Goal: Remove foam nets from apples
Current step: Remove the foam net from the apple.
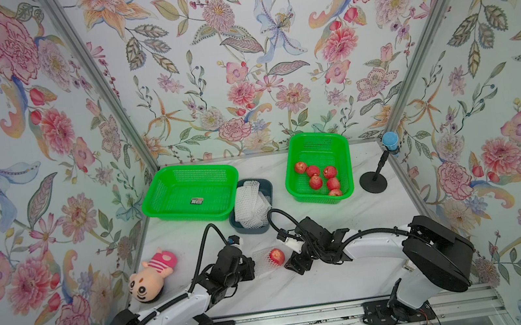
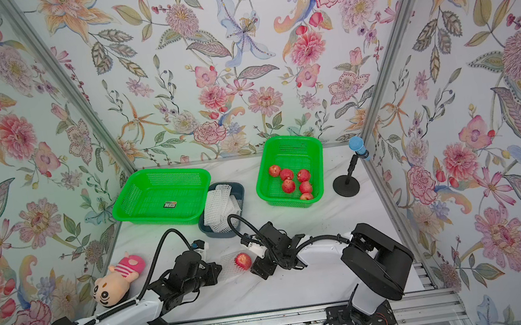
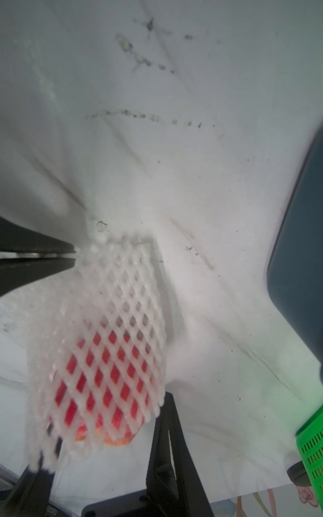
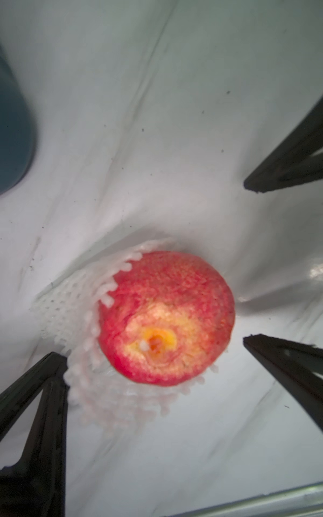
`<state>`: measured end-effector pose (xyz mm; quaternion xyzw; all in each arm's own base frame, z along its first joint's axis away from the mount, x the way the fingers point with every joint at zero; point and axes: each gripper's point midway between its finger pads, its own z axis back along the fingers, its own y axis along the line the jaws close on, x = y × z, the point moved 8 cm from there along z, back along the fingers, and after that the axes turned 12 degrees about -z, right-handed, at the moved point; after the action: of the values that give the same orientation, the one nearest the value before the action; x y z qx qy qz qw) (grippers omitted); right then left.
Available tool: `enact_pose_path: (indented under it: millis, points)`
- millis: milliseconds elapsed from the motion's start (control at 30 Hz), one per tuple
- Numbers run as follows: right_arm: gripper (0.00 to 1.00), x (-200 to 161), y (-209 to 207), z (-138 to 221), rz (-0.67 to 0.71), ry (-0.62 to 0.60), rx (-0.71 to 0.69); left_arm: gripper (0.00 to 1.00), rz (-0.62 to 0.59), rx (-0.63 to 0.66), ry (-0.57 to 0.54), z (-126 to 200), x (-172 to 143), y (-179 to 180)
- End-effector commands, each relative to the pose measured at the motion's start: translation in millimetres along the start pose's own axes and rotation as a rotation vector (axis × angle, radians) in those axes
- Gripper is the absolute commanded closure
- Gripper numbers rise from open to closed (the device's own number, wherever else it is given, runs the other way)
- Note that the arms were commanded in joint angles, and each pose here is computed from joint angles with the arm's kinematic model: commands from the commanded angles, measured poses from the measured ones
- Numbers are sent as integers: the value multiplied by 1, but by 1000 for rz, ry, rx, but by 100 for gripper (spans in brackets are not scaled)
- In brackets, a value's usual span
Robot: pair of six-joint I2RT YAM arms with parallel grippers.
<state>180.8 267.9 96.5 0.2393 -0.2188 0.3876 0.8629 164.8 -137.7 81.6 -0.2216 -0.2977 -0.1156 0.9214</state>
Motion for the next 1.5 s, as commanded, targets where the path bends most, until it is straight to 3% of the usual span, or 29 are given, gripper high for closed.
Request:
enact_pose_path:
  millis: [0, 400, 700, 1067, 1467]
  points:
    - [16, 18, 5, 6, 42, -57, 33, 91, -13, 13, -5, 1, 6, 0]
    - [15, 52, 18, -9, 92, -90, 62, 91, -8, 14, -17, 4, 6, 1]
    - [17, 45, 8, -21, 45, -66, 9, 91, -9, 20, -23, 7, 5, 2]
    - [16, 24, -23, 3, -67, -102, -34, 91, -12, 12, -14, 2, 5, 1]
    - [16, 30, -31, 21, -78, -172, 95, 91, -18, 8, -8, 1, 8, -1]
